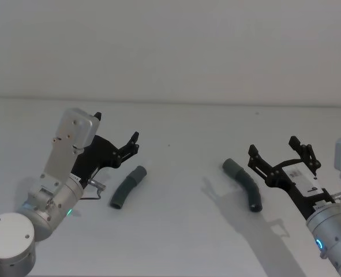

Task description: Use both hands to pick up one end of the pipe from the table, align the ends, and insert them.

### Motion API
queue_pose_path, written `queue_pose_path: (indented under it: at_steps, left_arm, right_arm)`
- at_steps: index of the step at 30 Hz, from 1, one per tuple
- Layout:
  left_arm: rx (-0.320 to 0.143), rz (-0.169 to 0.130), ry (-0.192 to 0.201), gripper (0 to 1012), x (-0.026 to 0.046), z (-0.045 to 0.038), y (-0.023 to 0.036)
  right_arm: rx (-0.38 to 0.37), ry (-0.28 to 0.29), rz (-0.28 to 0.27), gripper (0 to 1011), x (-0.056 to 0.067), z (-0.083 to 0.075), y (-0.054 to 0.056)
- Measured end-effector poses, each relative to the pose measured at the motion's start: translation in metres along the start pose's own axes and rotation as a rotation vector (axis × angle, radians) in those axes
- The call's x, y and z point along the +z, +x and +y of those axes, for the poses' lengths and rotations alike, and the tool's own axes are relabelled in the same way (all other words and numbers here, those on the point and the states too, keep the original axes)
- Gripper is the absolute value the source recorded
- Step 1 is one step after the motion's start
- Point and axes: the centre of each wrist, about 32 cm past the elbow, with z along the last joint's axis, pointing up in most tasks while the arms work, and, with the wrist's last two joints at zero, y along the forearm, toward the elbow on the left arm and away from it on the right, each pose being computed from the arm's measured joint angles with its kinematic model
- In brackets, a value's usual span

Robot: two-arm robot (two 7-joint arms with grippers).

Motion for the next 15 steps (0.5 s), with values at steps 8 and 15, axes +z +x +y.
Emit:
queue_pose_path:
  at_steps: [8,15]
  left_arm:
    - [0.000,0.000,0.000,1001,0.0000,0.0000,0.0000]
    - [0.000,0.000,0.000,1002,0.0000,0.0000,0.0000]
  right_arm:
    - [0.000,0.000,0.000,1001,-0.0001,-0.0001,0.0000]
    - [0.000,0.000,0.000,1001,-0.0001,-0.0002,0.0000]
